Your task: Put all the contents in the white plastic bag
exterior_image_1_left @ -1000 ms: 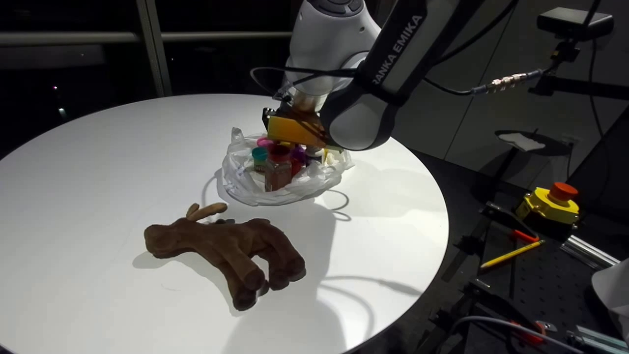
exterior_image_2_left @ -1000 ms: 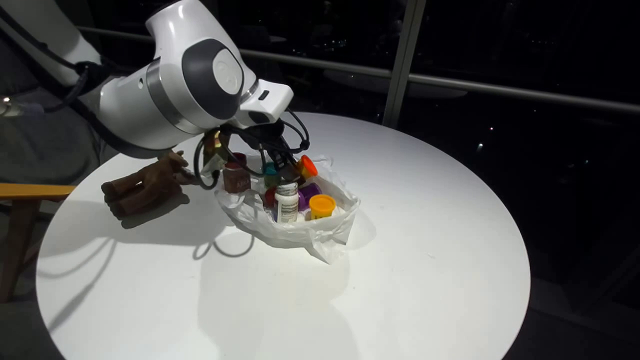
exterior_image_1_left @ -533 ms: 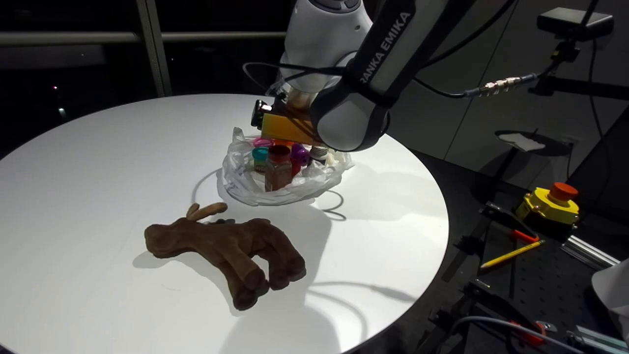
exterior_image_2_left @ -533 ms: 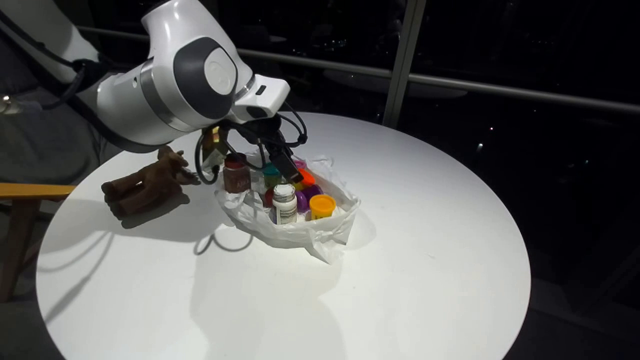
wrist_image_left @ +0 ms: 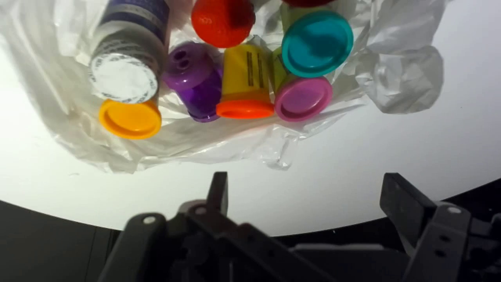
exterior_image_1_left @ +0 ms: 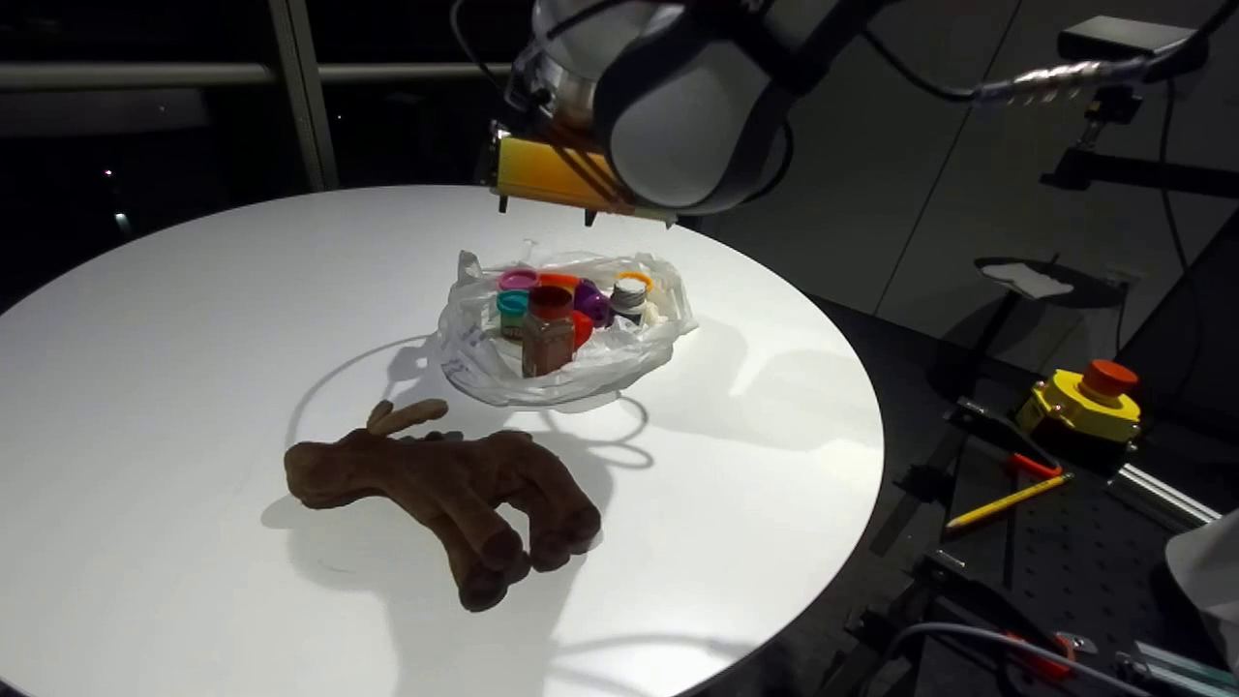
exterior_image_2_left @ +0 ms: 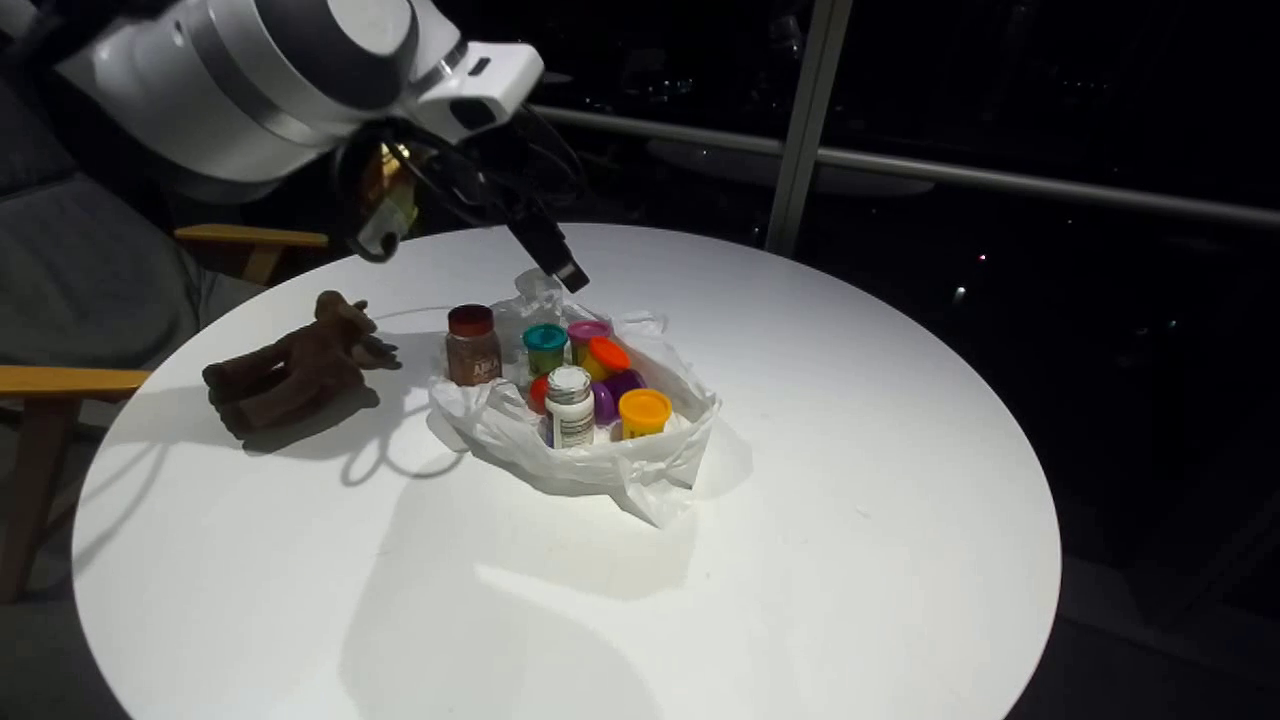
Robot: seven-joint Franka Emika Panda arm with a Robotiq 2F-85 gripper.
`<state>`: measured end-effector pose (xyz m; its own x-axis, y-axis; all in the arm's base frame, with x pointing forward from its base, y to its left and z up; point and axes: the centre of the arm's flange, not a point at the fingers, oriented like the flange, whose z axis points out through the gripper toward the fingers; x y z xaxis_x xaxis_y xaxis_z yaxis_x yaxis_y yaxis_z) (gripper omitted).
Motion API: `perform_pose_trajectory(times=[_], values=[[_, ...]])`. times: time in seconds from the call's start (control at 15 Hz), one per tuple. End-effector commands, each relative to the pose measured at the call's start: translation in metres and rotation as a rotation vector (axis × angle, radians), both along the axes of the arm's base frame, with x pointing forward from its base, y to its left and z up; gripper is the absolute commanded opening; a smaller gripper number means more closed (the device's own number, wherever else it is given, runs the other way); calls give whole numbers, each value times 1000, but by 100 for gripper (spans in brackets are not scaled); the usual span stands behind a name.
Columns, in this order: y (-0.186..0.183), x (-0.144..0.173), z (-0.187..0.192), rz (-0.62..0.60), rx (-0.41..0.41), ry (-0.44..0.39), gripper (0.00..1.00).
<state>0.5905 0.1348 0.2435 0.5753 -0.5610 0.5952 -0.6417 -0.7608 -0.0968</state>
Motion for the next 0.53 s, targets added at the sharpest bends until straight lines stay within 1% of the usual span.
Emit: perform_pose_trajectory(times=[0.0,0.07,0.2,0.4,0.47], values=[[40,-43,72,55,-7,130,100],[57,-53,81,106,8,184,100],[95,-74,93,183,24,243,100],[151,-94,88,317,51,322,100],[171,-100,77,367,65,341,100]])
